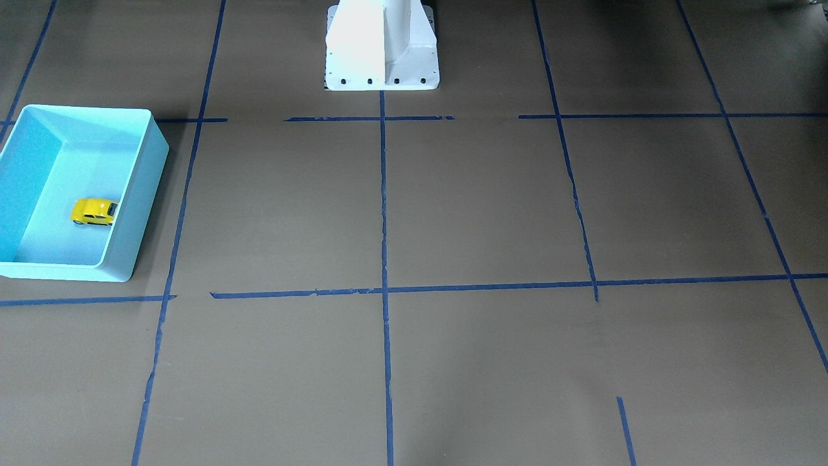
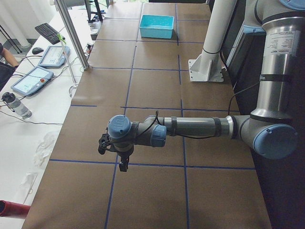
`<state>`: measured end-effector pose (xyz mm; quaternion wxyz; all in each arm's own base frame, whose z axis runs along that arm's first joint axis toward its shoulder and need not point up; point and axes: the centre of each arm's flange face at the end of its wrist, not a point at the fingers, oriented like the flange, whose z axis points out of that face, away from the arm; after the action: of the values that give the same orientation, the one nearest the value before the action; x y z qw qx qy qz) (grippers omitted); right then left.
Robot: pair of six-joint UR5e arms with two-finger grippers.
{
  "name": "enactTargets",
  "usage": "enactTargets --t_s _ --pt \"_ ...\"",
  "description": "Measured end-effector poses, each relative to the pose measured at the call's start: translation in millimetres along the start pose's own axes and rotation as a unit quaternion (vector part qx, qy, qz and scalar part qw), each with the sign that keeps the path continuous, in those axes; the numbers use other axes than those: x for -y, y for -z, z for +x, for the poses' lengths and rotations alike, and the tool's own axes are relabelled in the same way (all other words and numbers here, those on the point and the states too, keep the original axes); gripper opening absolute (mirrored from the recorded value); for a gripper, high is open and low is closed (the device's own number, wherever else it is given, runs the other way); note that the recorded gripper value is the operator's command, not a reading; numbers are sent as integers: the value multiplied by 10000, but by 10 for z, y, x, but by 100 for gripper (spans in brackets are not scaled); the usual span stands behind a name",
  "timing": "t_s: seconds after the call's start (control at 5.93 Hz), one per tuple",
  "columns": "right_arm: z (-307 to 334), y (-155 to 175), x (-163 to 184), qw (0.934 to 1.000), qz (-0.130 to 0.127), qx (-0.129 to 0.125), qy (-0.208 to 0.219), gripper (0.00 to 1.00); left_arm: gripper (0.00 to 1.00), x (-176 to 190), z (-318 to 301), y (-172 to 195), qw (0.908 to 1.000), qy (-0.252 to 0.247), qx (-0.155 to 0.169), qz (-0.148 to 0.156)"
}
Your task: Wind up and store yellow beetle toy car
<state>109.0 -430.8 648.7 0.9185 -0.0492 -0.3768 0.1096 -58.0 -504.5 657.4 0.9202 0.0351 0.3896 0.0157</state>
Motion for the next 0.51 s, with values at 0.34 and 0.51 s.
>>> enactTargets --t_s 0.34,0.51 --pt "66 -61 -18 9999 80 -18 84 100 100 0 2 1 10000 -2 0 0" --pt "87 -80 -36 9999 75 -23 79 100 100 2 3 -1 10000 -4 0 0"
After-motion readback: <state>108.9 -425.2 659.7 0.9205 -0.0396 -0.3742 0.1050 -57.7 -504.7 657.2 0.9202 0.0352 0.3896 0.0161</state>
